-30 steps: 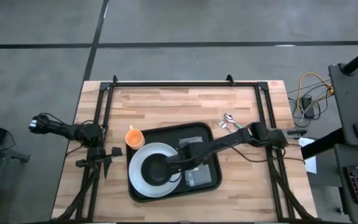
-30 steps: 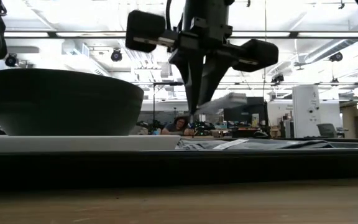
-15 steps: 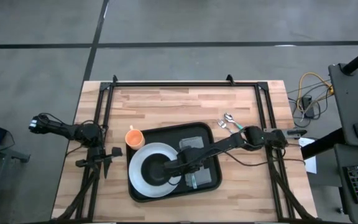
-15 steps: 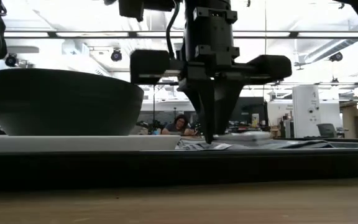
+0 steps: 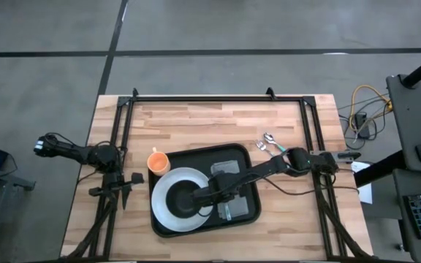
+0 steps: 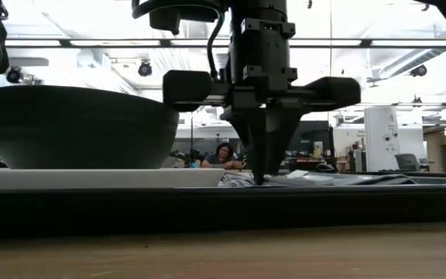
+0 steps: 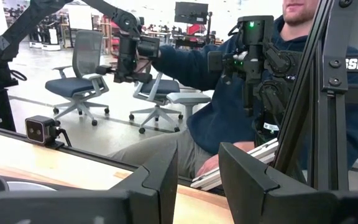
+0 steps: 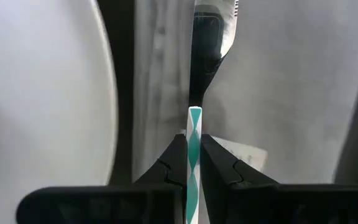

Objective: Set up tray
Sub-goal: Put the blue knife into the gray napkin on the black table tray, then put the blue fork to the right of the blue fork on the black table tray

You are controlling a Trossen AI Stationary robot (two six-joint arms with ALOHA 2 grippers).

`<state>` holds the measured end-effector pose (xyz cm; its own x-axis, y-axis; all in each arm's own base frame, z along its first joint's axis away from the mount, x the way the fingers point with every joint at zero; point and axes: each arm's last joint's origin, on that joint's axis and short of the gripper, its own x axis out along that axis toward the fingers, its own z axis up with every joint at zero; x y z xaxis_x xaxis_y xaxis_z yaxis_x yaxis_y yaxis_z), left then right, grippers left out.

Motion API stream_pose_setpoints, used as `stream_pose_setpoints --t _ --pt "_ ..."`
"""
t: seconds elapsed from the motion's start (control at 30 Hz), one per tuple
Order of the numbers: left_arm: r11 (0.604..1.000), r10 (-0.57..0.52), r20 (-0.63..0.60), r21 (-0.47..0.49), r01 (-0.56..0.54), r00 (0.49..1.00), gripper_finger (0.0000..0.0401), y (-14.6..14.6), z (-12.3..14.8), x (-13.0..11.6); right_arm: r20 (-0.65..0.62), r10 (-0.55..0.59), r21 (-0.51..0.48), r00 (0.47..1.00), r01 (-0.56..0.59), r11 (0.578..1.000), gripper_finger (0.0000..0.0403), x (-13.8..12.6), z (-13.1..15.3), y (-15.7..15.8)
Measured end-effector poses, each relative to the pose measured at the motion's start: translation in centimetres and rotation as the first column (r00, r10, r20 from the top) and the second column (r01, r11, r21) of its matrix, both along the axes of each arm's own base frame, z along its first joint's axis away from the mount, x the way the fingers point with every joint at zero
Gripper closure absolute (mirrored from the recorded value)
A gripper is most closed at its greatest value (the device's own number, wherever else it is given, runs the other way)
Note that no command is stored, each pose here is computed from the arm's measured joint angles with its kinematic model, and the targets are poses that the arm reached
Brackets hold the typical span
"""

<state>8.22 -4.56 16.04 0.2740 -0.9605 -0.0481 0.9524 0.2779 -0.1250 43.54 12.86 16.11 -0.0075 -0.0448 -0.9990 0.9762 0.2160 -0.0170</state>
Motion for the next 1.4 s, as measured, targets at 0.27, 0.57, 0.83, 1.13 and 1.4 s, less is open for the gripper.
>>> stream_pose_setpoints --t 0.27,0.57,0.83,1.13,1.4 --pt "1.000 0.000 0.000 0.000 0.000 1.000 0.0303 0.0 0.0 0.0 0.017 0.008 -0.008 1.000 -0.007 1.000 0.0390 0.2 -0.6 -0.4" --pt "1.000 0.000 0.000 0.000 0.000 1.000 0.0303 0.0 0.0 0.0 0.036 0.013 0.023 0.999 -0.014 1.000 0.0356 0.2 -1.6 -0.5" --pt "1.000 0.000 0.000 0.000 0.000 1.000 0.0303 0.0 0.0 0.0 0.036 0.029 0.029 0.999 -0.030 0.999 0.0272 0.3 -1.4 -0.5" --pt "1.000 0.000 0.000 0.000 0.000 1.000 0.0303 0.0 0.0 0.0 0.049 0.060 0.028 0.997 -0.061 0.998 0.0221 0.6 -0.8 -0.7" --pt "1.000 0.000 0.000 0.000 0.000 1.000 0.0303 0.0 0.0 0.0 0.035 0.076 0.024 0.996 -0.077 0.997 0.0214 0.6 0.4 -0.7"
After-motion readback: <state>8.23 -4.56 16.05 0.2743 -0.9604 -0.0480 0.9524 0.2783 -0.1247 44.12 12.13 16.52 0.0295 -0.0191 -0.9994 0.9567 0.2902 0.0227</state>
